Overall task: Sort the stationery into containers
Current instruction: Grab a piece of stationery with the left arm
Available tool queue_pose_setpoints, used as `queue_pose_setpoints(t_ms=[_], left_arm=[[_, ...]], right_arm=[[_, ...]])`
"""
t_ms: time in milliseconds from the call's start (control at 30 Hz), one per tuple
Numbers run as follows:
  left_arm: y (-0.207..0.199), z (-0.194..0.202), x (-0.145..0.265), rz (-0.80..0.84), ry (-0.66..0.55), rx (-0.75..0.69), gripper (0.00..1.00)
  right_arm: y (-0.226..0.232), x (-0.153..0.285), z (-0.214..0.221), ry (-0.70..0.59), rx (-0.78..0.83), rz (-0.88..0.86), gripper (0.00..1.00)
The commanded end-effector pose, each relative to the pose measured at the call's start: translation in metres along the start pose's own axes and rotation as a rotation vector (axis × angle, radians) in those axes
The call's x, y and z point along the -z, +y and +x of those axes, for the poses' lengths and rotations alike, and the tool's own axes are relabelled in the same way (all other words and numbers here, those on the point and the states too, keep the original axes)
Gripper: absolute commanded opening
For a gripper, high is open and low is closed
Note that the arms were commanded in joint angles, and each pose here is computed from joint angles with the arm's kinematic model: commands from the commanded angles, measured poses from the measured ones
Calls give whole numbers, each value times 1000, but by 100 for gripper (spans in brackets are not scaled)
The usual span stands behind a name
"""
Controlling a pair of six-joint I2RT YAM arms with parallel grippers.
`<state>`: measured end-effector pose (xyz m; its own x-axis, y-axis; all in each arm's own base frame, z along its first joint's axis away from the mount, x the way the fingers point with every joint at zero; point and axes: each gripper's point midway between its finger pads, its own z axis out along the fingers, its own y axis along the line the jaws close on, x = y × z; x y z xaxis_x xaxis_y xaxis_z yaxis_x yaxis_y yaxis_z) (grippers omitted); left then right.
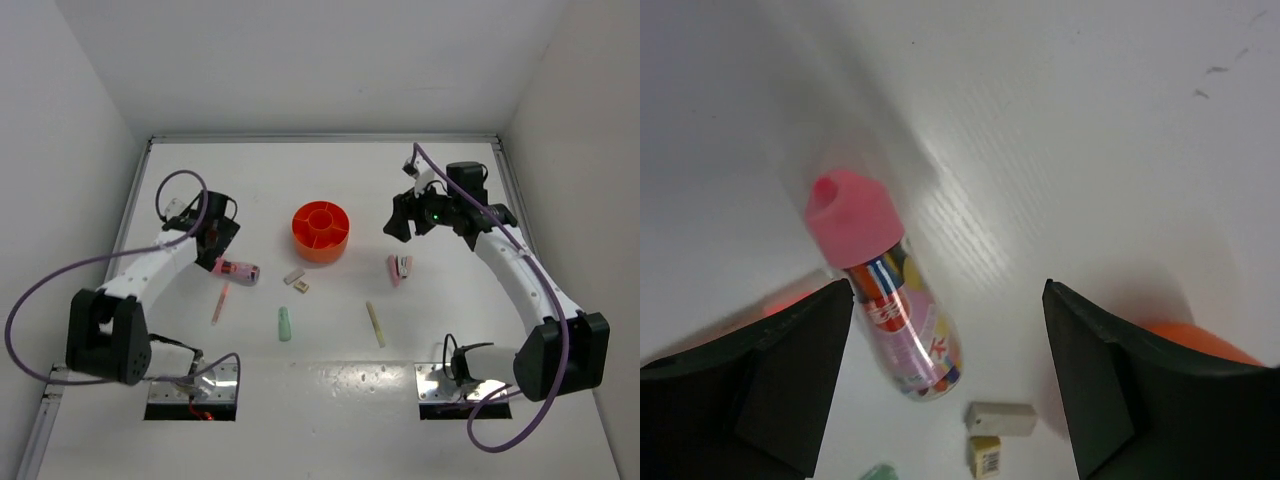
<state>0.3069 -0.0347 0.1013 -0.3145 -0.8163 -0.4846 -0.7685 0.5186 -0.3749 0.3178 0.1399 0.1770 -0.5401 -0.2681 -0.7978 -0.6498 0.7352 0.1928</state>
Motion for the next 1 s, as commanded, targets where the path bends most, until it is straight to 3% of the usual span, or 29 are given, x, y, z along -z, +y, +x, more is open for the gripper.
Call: queue_pose_setpoints(t_ms=[0,133,500,700,967], left_arm=[[-10,-5,-17,-97,-3,101,82],[-9,5,-39,-179,20,115,80],[15,-17,-25,-198,-18,198,80],[38,-1,-30,-251,12,166,80],[43,14,-43,-264,44,151,70]], right_arm=[[-4,4,-14,-40,23,44,70],[-4,3,-9,-31,18,43,70],[0,5,-12,-43,23,26,70],[0,5,-12,-43,14,26,70],[-1,5,-11,-41,13,35,70]])
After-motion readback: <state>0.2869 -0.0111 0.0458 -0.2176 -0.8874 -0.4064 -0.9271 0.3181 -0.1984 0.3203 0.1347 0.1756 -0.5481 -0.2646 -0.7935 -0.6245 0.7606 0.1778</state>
